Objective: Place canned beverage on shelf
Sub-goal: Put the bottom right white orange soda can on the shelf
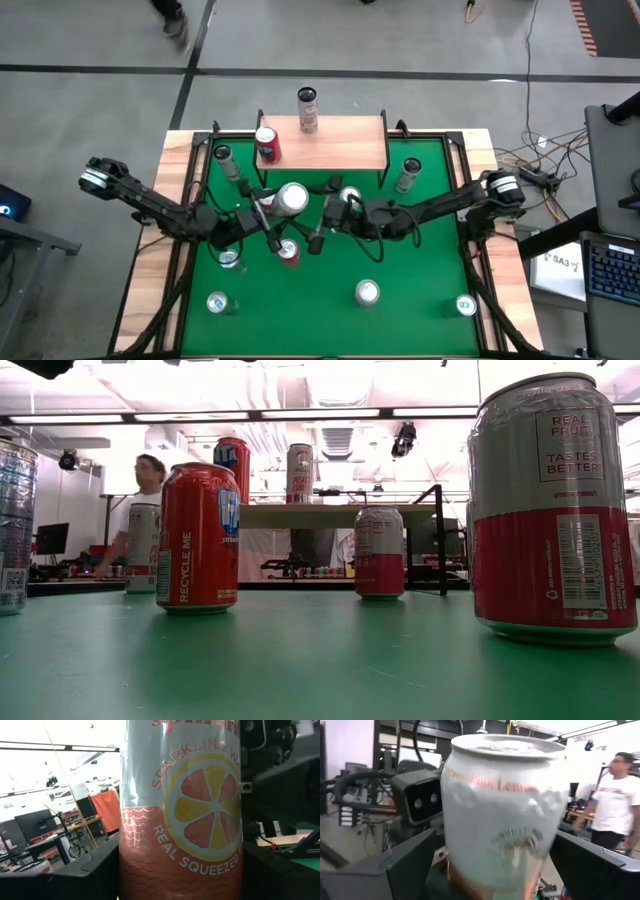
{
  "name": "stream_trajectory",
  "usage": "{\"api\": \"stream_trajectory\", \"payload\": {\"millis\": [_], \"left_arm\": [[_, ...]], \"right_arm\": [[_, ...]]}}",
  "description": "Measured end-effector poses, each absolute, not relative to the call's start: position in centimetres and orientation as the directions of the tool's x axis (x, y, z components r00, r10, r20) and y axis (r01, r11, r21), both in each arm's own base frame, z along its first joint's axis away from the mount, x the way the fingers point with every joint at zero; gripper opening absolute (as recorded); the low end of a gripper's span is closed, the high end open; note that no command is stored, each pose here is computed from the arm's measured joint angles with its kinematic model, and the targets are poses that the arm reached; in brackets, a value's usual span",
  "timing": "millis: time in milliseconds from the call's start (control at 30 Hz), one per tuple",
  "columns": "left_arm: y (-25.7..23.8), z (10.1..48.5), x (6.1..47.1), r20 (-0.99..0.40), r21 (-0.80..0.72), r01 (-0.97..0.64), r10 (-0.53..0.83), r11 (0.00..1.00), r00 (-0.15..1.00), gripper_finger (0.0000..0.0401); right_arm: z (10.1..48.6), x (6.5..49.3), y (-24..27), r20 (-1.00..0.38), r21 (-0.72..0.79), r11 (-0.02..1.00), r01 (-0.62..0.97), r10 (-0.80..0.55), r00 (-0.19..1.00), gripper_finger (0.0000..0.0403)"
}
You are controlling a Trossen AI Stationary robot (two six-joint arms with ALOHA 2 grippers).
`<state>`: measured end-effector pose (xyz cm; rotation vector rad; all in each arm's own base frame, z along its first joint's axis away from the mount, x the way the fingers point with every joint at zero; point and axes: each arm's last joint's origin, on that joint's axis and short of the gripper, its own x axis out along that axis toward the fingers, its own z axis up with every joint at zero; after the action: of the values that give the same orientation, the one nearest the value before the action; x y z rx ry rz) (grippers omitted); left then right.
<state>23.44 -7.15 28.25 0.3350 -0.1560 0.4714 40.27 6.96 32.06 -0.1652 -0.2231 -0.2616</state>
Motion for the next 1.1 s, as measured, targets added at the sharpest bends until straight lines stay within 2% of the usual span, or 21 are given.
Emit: {"api": "stream_trajectory", "payload": {"millis": [300,433,533,667,833,1100], "left_arm": [[-7.3,28.0,23.4,0.211,0.294,-0.461,0.414,0.837,0.886,0.0279],[-7.4,28.0,23.4,0.21,0.294,-0.459,0.412,0.838,0.887,0.0281],[-7.4,28.0,23.4,0.21,0.285,-0.458,0.412,0.842,0.887,0.031],[-7.4,28.1,23.4,0.213,0.268,-0.457,0.41,0.848,0.887,0.0334],[-7.7,27.9,23.3,0.203,0.278,-0.442,0.397,0.853,0.895,0.0328],[-7.8,27.7,23.3,0.191,0.273,-0.437,0.397,0.857,0.898,0.0326]], "right_arm": [[32.8,41.5,6.0,0.258,-0.032,0.966,0.257,-0.24,0.936,0.0361],[32.7,41.5,6.0,0.255,-0.029,0.966,0.256,-0.24,0.937,0.0322],[32.7,41.5,6.0,0.253,-0.024,0.966,0.256,-0.242,0.937,0.0282],[32.6,41.5,6.0,0.244,-0.01,0.967,0.253,-0.243,0.939,0.0282],[33.1,41.0,5.7,0.209,-0.008,0.967,0.254,-0.246,0.946,0.0282],[37.0,38.3,4.5,0.098,-0.059,0.961,0.271,-0.264,0.959,0.0282]]}}
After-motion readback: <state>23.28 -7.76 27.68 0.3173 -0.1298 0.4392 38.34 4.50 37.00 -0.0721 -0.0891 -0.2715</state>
